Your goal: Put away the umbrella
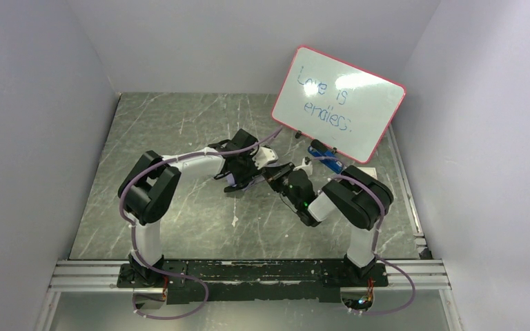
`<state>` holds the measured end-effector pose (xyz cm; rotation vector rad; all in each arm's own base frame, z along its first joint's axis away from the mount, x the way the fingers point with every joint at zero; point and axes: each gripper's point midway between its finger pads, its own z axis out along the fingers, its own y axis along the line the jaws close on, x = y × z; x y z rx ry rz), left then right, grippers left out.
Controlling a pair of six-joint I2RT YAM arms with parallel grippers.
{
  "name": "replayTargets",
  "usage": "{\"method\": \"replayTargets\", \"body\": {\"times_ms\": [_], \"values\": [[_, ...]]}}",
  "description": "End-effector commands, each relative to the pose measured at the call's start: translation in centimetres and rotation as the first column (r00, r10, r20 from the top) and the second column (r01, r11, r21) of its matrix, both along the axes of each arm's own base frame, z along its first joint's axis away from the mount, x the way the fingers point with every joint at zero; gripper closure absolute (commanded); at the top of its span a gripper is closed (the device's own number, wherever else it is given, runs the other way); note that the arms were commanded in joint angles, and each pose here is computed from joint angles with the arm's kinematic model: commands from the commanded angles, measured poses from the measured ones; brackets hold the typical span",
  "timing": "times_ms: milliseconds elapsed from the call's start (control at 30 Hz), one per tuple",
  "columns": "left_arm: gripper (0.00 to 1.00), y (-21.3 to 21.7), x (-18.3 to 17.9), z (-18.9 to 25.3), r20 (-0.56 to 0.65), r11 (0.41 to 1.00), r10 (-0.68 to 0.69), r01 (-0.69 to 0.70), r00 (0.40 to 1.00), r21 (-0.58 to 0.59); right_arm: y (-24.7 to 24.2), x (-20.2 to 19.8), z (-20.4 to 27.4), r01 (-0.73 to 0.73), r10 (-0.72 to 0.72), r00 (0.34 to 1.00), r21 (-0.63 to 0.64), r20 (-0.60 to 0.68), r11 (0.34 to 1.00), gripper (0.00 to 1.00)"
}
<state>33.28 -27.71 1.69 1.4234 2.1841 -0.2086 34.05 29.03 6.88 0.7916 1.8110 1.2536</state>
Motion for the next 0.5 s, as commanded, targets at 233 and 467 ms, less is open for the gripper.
{"method": "replayTargets", "body": {"times_ms": [233, 467], "values": [[0.95, 0.7, -7.2, -3.5, -0.326, 0.983, -0.163, 0.18, 0.931, 0.025, -4.9, -1.1, 0.0, 0.115, -0.113, 0.993, -0.19, 0.023, 0.975, 0.9], [0.95, 0.0, -7.2, -3.0, -0.346, 0.982, -0.179, 0.186, 0.921, -0.015, -5.5, -2.5, 1.8, 0.082, -0.067, 0.995, -0.215, 0.073, 0.973, 0.89]]}}
